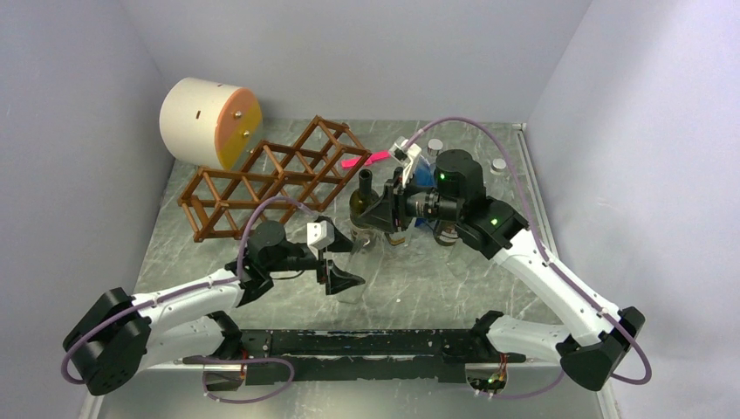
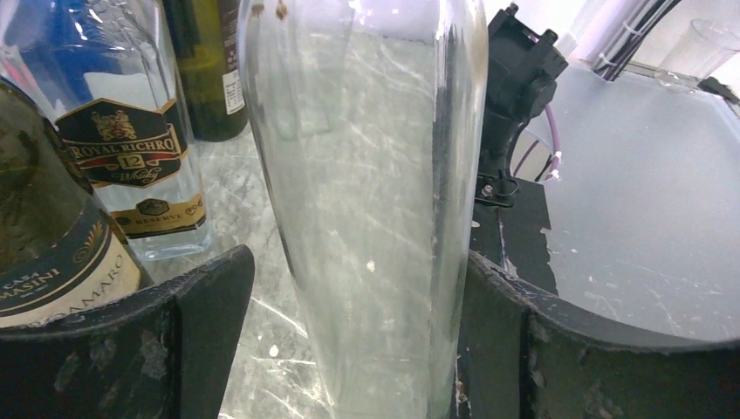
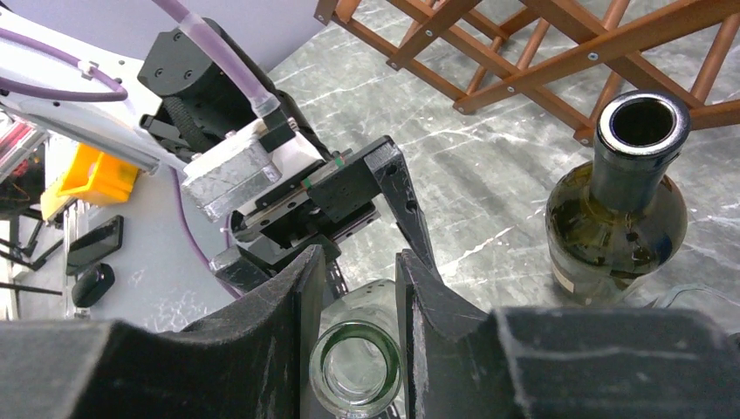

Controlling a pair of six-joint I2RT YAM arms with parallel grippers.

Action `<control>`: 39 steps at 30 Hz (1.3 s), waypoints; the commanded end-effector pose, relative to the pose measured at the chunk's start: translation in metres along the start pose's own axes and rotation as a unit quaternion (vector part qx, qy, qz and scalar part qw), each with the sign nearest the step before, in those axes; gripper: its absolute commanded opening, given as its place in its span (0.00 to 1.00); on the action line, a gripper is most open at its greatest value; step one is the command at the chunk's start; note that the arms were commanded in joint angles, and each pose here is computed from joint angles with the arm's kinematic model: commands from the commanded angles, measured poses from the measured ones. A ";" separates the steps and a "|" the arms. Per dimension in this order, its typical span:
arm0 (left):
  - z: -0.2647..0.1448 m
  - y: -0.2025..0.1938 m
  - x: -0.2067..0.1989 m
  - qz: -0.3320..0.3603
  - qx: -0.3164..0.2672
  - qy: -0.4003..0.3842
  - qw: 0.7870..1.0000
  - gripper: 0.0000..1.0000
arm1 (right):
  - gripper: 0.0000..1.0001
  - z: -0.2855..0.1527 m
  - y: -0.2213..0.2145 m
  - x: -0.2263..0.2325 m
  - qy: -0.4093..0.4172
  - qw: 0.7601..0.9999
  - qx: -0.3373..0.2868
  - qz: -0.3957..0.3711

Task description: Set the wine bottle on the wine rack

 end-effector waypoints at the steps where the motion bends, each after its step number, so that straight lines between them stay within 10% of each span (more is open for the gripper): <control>1: 0.004 0.015 -0.009 0.022 -0.028 -0.037 0.999 0.84 | 0.00 -0.012 0.029 0.024 0.040 0.997 -0.058 -0.031; 4: 0.004 0.020 -0.005 0.033 -0.040 -0.025 0.998 0.62 | 0.00 -0.014 0.030 0.025 0.038 0.997 -0.063 -0.032; 6: 0.004 0.024 -0.002 0.048 -0.045 -0.015 0.998 0.28 | 0.00 -0.016 0.031 0.023 0.025 0.997 -0.065 -0.027; 8: 0.003 0.030 0.005 0.066 -0.048 0.008 0.997 0.07 | 0.24 -0.020 0.034 0.018 -0.004 0.998 -0.065 -0.019; 11: 0.002 0.041 0.016 0.100 -0.042 0.039 0.993 0.07 | 0.62 -0.029 0.036 0.009 -0.058 0.996 -0.064 -0.005; 14: 0.002 0.062 0.025 0.149 -0.030 0.058 0.987 0.07 | 0.77 -0.044 0.044 0.006 -0.104 0.992 -0.067 -0.001; 39: -0.049 0.150 0.076 0.476 0.127 0.204 0.846 0.07 | 0.80 -0.025 0.049 0.007 -0.102 0.990 0.091 0.026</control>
Point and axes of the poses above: each gripper's point midway between its finger pads, its own z axis out along the fingers, its own x axis along the line the jaws close on, y = z × x, the point moved 3 cm from there along -z, back along the fingers, and after that the axes turned 3 degrees about z, right-handed, at the moved point
